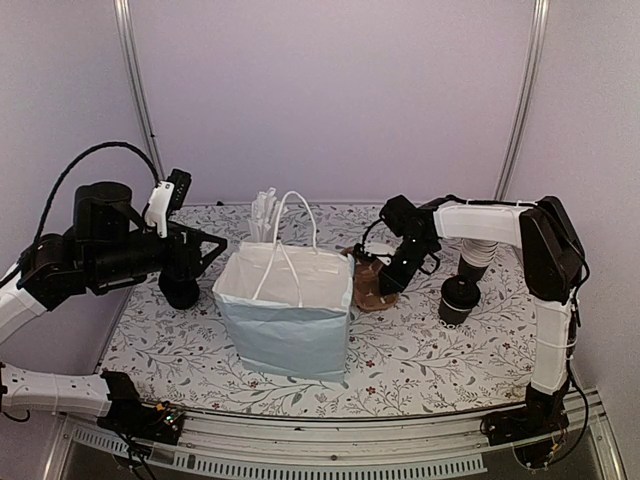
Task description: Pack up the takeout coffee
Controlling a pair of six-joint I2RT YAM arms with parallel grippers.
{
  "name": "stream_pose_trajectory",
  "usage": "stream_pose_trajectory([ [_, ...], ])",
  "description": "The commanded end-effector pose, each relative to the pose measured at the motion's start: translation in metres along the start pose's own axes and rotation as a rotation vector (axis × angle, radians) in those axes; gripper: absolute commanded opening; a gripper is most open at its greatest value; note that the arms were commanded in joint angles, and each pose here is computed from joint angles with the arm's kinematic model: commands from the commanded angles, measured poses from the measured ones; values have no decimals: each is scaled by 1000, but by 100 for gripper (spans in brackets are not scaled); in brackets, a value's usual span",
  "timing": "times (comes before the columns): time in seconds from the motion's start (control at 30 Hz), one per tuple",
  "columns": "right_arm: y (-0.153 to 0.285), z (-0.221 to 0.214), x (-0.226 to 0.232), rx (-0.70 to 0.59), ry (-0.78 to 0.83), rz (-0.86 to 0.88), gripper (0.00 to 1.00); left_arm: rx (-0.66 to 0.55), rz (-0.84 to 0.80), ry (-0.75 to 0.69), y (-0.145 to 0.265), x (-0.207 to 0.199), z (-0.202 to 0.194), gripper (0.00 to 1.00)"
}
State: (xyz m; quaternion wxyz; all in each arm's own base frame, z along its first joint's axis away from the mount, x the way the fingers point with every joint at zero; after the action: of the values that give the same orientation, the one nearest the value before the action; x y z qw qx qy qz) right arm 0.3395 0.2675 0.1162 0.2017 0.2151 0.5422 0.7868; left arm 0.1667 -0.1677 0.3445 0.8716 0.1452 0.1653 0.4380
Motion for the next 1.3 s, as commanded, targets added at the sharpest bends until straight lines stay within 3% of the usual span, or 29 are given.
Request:
stream_pose_trajectory([
  [0.0,3,2,-23,40,-9,-209,11,-17,-11,-3,-2,-2,0,62],
  [0.17,6,2,-43,70,-12,-349,11,-11,-13,-9,-4,-2,-1,62],
  [0.33,16,14,-35,23,12,-262,14,-7,-16,-10,-4,-2,-2,62],
  [0.43,30,22,-21,-39,65,-161,44,-7,-15,-9,-3,-2,-2,62],
  [0.53,45,29,-21,-86,99,-179,56,-6,-13,-10,-2,-1,-3,63],
  [1.27,7,45,-28,-41,-7,-50,50,9,-24,0,-10,-2,-12,63],
])
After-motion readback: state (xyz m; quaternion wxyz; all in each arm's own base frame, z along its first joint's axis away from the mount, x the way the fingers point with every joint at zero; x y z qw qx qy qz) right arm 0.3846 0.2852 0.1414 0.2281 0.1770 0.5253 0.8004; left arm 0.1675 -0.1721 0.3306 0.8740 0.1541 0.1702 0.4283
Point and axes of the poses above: each gripper's point midway between its finger pads, its own y axis back along the fingers, its own x axis along the line the jaws close on, z = x × y, the point moved 7 cm from there along y, back along the fingers, and after that the axes turned 3 degrees about -y, right-handed, at the moved point
